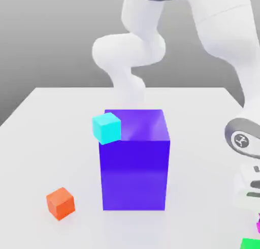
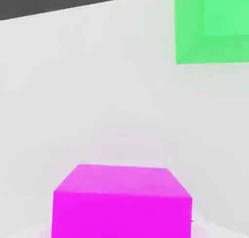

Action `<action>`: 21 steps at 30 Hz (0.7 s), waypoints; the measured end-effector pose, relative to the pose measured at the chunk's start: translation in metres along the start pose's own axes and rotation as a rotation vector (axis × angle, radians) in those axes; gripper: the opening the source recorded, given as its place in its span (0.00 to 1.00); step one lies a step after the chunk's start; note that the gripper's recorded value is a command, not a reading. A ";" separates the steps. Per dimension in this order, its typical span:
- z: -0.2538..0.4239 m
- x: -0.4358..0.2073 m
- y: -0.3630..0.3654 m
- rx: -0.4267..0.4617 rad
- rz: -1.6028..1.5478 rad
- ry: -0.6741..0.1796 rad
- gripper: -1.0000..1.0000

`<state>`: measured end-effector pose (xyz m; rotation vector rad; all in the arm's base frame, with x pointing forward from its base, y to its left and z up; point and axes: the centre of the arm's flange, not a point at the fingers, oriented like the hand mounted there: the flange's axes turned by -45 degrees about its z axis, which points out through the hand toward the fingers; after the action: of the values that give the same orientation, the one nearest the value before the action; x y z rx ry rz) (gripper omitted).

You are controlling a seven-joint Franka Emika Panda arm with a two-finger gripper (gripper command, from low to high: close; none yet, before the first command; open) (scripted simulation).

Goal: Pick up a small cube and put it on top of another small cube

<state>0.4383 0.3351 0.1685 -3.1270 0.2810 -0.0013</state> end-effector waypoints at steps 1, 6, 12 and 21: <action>-0.014 0.000 0.000 0.000 -0.002 0.000 0.00; -0.035 0.028 0.011 0.000 -0.174 -0.008 0.00; -0.056 0.069 0.031 0.003 -0.410 -0.010 0.00; -0.020 0.103 0.052 0.001 -0.590 -0.002 1.00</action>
<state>0.5303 0.2654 0.1885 -3.0734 -0.6395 0.0004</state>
